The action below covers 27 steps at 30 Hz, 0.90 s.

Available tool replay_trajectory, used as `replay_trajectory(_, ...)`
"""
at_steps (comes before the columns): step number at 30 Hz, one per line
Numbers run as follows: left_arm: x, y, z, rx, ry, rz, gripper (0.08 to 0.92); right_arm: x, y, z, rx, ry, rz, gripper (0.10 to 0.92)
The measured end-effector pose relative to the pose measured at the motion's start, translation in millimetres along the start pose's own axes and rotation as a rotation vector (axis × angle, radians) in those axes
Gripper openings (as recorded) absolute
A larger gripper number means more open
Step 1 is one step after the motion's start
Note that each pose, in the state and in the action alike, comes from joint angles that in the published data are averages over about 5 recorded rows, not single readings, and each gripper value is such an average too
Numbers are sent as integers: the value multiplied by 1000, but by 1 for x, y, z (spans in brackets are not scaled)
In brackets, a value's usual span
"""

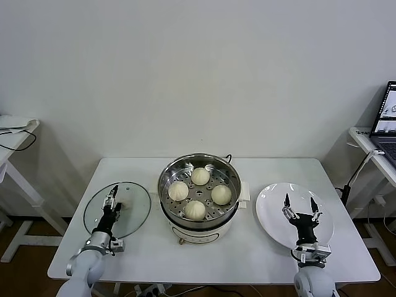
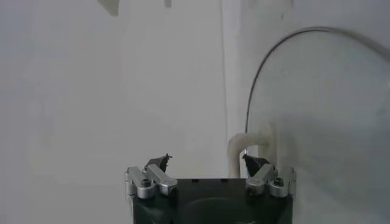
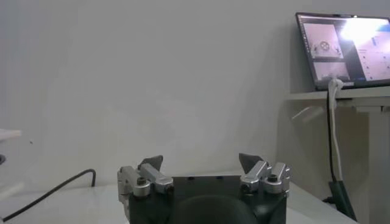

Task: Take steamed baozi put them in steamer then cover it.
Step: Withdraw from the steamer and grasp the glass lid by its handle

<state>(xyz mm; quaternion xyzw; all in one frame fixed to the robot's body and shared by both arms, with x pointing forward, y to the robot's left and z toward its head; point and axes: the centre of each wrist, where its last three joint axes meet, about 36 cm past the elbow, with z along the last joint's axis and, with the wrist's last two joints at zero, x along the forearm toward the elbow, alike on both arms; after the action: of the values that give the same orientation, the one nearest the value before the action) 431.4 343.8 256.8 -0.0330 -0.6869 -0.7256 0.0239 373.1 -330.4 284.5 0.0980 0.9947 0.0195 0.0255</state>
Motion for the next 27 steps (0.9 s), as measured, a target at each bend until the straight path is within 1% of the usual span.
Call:
replay_trajectory(2, -2, 0, 0, -2, 5, 6, 777, 0, 1, 0, -1, -1, -2, 823)
replay_trajectory(5, -3, -1, 2, -4, 13, 16, 696, 0, 2, -1, -2, -3, -4, 823)
replay_trajectory(15, -6, -7, 2, -3, 27, 49, 401, 0, 4, -1, -5, -8, -6, 823)
replay_trajectory(21, -7, -8, 0, 4, 28, 54, 236, 1, 6, -1, -6, -10, -8, 823)
replay_trajectory(24, -7, -8, -1, 10, 28, 54, 199, 2, 7, 0, -6, -10, -9, 823)
replay_trajectory(27, -6, -8, -1, 16, 28, 50, 197, 3, 8, 1, -6, -11, -11, 823)
